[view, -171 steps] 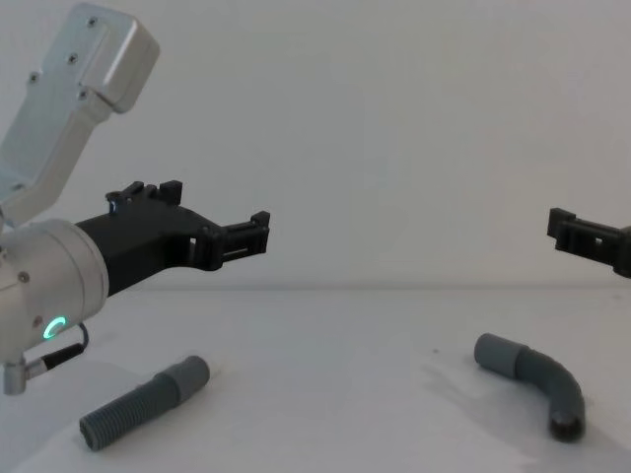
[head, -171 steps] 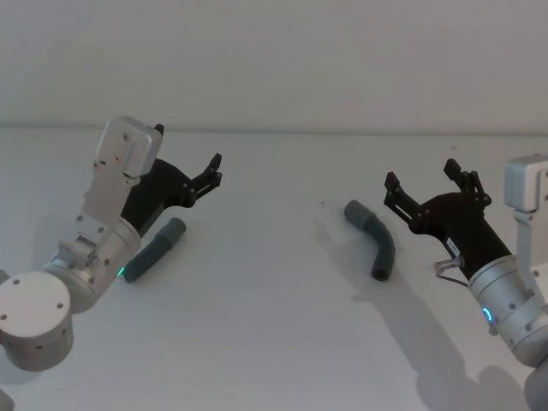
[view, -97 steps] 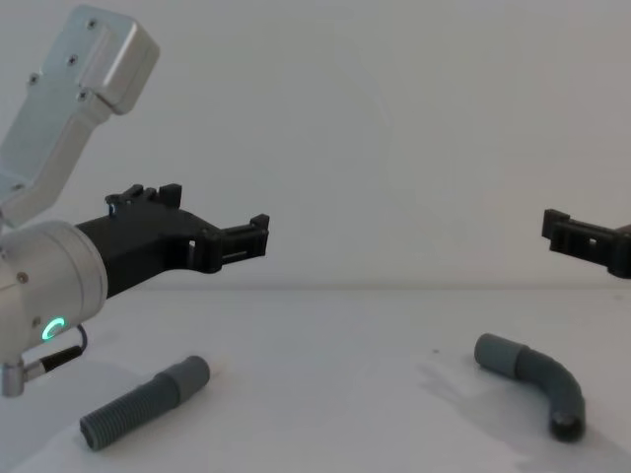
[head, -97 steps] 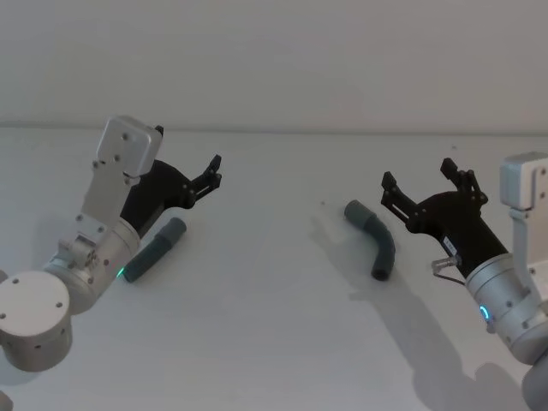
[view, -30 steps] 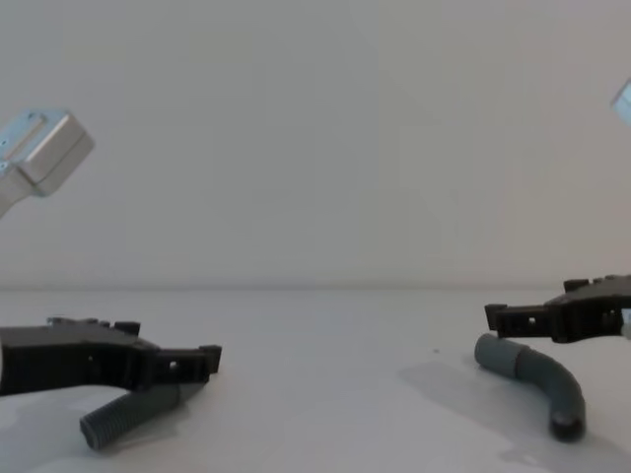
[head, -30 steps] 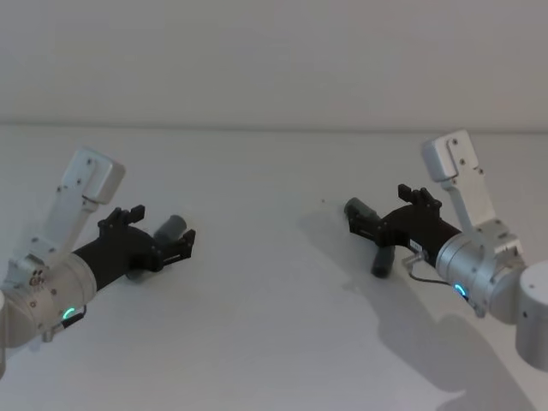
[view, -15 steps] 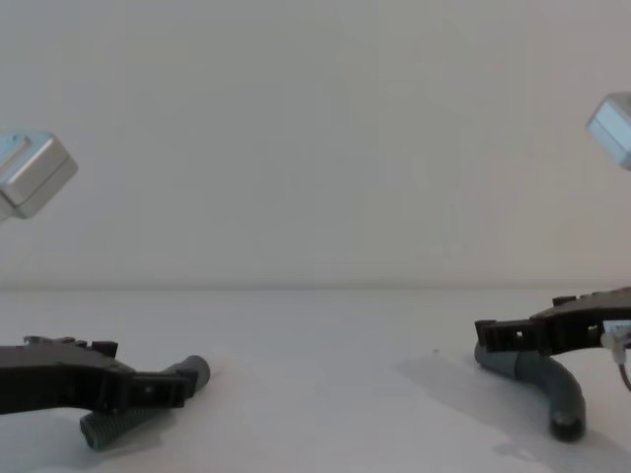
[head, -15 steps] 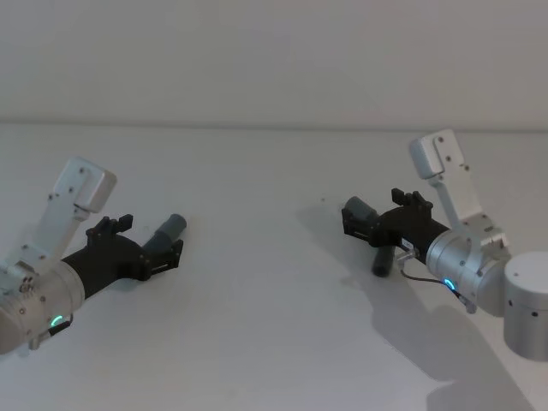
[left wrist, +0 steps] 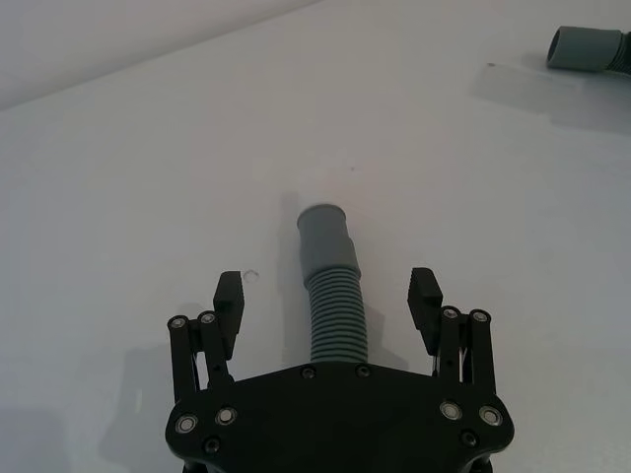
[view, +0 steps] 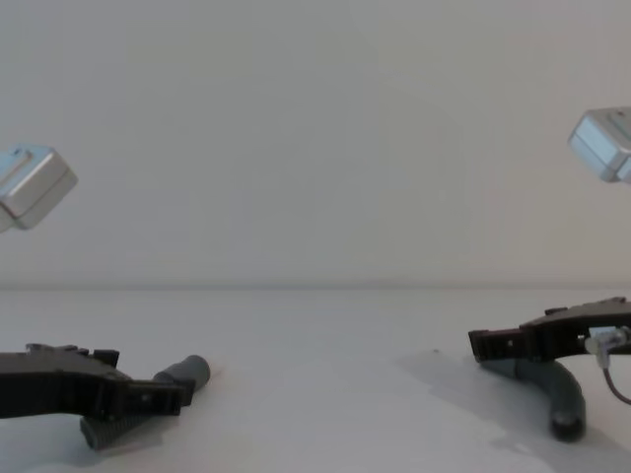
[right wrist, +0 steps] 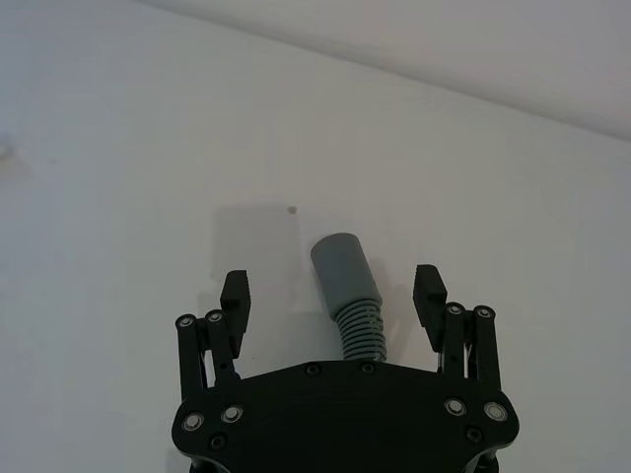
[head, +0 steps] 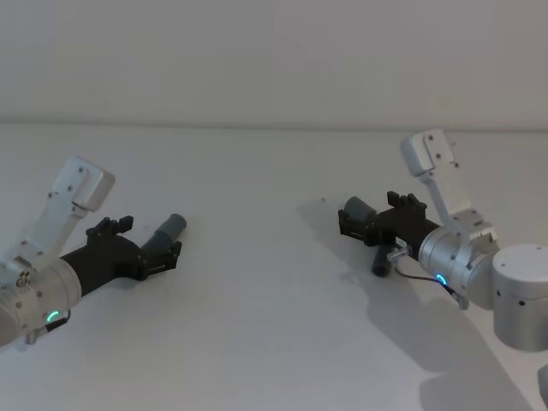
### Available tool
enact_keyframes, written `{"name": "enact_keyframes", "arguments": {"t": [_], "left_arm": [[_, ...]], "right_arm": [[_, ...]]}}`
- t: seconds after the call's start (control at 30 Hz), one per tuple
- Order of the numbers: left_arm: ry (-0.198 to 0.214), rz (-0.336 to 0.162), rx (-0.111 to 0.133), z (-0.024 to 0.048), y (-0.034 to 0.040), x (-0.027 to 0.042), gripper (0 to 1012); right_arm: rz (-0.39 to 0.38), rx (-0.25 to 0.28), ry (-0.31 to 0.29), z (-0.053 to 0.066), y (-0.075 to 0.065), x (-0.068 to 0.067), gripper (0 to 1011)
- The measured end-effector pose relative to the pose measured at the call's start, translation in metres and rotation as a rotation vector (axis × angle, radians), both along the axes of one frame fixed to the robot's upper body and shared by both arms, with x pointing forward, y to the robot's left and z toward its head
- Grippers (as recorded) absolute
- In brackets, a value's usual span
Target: Use both hands to pick up one end of the pipe from the table, align the ends, and insert them.
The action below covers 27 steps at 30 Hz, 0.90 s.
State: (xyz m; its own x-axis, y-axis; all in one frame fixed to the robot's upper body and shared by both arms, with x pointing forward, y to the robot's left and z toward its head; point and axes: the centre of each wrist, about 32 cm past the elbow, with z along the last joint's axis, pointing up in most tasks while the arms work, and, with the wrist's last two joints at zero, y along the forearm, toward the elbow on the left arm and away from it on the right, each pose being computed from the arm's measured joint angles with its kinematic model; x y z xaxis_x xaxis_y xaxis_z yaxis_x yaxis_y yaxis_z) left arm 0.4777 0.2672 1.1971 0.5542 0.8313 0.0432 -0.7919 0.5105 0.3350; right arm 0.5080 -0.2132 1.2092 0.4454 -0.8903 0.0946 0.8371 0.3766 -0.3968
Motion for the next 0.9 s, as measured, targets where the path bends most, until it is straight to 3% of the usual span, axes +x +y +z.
{"name": "enact_keyframes", "arguments": {"t": [0.43,0.9], "left_arm": [[0.007,-0.004,-0.002,-0.0048,0.0011,0.0078,1001],[0.007,-0.009,0.000,-0.0080,-0.0017,0.0117,1001]], "right_arm": [[-0.009,-0.015,0.027,-0.001,0.003,0.007,1001],[-0.005,-0.052,0.046,0.000,0.003,0.011,1000]]}}
